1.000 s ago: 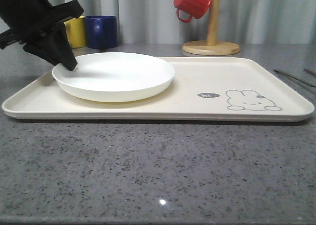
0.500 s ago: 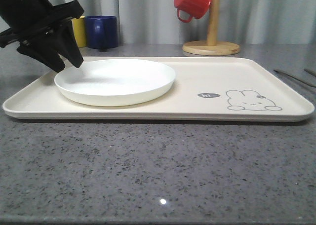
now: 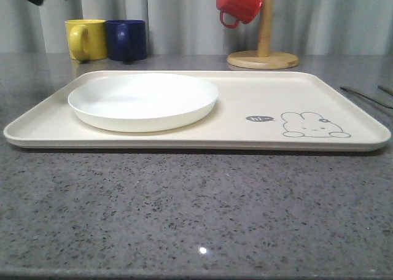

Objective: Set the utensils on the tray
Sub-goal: 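Release the plate and raise the left gripper away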

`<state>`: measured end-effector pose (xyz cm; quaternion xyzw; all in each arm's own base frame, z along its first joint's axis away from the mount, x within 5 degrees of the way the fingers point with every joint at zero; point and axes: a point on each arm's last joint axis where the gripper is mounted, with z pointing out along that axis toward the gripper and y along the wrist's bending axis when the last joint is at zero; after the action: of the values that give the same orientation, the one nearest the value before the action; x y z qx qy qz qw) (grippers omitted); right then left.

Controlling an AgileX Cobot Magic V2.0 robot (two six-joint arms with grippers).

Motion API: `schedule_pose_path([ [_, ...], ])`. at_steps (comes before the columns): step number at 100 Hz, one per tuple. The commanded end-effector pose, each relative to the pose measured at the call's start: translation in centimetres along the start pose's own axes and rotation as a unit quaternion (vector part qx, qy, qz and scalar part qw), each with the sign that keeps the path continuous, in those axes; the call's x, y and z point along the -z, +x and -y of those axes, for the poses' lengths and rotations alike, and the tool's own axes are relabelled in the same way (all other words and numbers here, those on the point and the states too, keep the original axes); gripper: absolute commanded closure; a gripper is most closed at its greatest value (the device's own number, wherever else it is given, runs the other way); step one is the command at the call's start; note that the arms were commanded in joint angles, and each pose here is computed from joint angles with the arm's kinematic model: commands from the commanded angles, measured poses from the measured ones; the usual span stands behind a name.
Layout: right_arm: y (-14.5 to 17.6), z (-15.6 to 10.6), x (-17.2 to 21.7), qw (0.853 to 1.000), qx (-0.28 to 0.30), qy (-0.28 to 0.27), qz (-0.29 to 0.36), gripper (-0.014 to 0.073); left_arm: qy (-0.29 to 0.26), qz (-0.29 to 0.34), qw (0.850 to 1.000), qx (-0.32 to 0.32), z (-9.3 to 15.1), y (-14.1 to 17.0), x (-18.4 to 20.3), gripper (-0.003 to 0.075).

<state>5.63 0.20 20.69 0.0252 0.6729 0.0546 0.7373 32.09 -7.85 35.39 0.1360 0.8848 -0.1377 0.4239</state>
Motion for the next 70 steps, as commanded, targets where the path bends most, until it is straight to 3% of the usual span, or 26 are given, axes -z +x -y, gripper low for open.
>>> schedule_pose_path([
  [1, -1.5, -0.1, 0.3, 0.998, 0.006, -0.002, 0.062, 0.0663, -0.033, 0.11, 0.993, -0.009, 0.2, -1.1, 4.9, 0.0415],
  [35, -1.5, -0.1, 0.3, 0.998, 0.006, -0.002, 0.062, 0.0663, -0.09, 0.25, 0.964, -0.028, 1.2, 6.1, 12.8, 0.0415],
  [70, -1.5, -0.1, 0.3, 0.998, 0.006, -0.002, 0.062, 0.0663, -0.116, 0.317, 0.94, -0.037, 1.6, 14.8, 15.4, 0.0416],
])
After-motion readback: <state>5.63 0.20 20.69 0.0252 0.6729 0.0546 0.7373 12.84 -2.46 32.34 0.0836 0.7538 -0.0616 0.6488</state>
